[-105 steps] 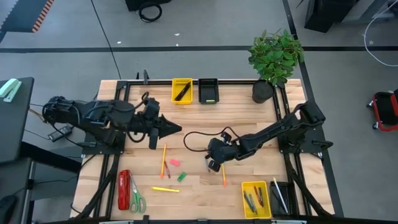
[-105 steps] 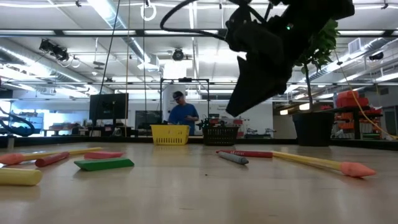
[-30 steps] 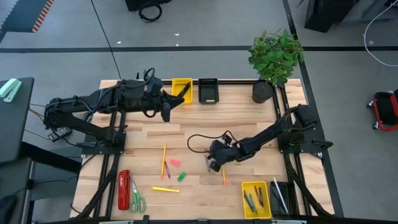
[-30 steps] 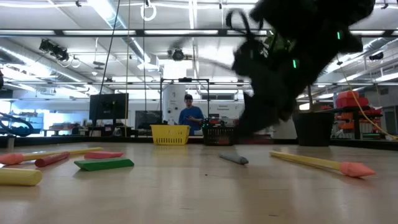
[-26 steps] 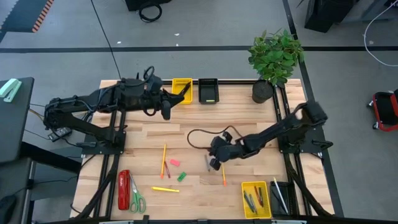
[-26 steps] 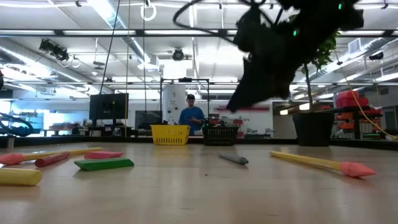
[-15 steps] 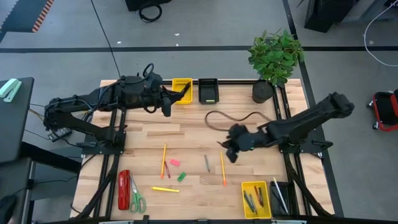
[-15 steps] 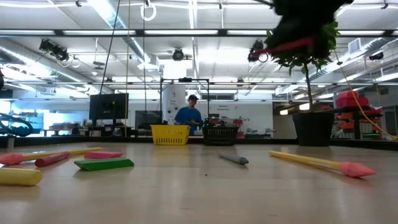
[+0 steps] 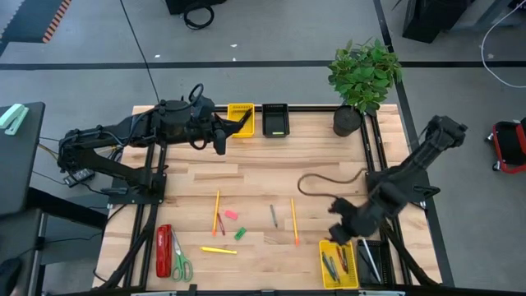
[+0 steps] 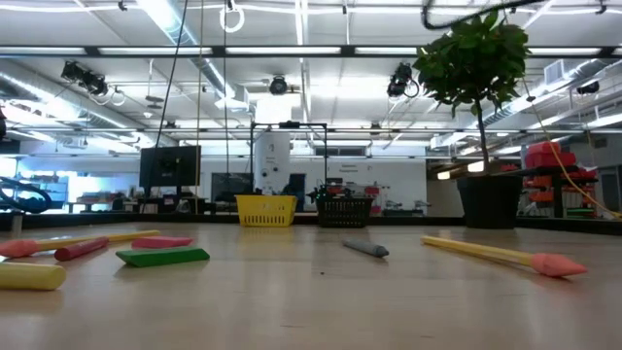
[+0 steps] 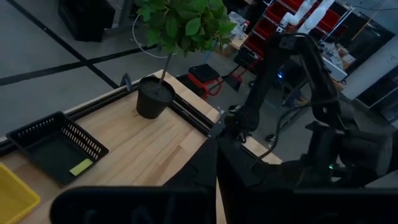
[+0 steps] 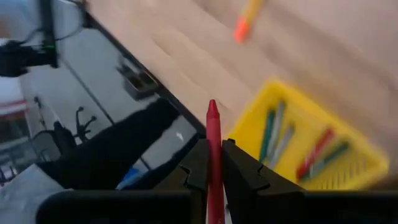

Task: Sort crayons/erasers/pens/pencils in bins
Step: Put the right red crayon into the bottom yellow bin, then put the gray crayon into the bottom yellow bin

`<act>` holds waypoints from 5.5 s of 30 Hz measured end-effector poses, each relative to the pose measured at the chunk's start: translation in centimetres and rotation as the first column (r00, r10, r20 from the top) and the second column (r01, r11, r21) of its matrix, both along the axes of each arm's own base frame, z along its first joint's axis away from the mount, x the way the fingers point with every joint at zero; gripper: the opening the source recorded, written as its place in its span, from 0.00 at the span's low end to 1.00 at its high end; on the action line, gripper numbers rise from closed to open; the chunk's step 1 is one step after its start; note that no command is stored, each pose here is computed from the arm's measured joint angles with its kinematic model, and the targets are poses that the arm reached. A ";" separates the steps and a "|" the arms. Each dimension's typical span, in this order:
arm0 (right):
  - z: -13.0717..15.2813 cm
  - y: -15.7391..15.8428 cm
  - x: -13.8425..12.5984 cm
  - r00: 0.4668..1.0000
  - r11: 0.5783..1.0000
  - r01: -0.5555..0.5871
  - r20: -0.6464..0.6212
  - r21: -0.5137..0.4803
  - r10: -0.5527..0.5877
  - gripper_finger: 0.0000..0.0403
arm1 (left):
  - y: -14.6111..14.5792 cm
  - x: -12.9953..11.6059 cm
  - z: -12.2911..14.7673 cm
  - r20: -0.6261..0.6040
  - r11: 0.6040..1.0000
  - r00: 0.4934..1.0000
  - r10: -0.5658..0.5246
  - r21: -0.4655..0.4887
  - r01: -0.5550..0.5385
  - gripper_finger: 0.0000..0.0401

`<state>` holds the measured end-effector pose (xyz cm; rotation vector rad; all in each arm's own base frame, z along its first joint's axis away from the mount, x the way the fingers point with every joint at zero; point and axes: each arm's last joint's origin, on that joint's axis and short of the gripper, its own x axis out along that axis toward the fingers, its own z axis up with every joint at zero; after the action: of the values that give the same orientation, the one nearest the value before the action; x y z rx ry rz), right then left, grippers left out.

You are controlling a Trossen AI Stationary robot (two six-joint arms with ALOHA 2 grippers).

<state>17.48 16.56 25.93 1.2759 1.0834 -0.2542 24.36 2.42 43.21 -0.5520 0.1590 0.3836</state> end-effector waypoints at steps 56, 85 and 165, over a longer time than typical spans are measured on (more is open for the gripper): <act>-7.2 5.8 1.5 0.950 0.995 0.086 -0.307 0.057 -0.064 0.18 | -2.2 -0.7 -1.4 -0.113 0.851 0.846 -0.521 -0.152 0.503 0.03; -7.0 6.1 1.4 0.964 0.991 0.122 -0.244 0.051 -0.106 0.37 | -2.3 -6.5 2.0 0.046 0.880 0.884 -0.466 -0.077 0.468 0.06; -5.6 7.0 1.6 0.998 0.997 -0.049 -0.032 0.061 0.051 0.37 | -2.3 -8.2 2.0 0.065 0.883 0.913 -0.403 -0.236 0.406 0.06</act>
<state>19.05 23.56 20.31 1.3004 1.1571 -0.2073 16.13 0.11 45.24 -0.7466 0.3051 -0.0519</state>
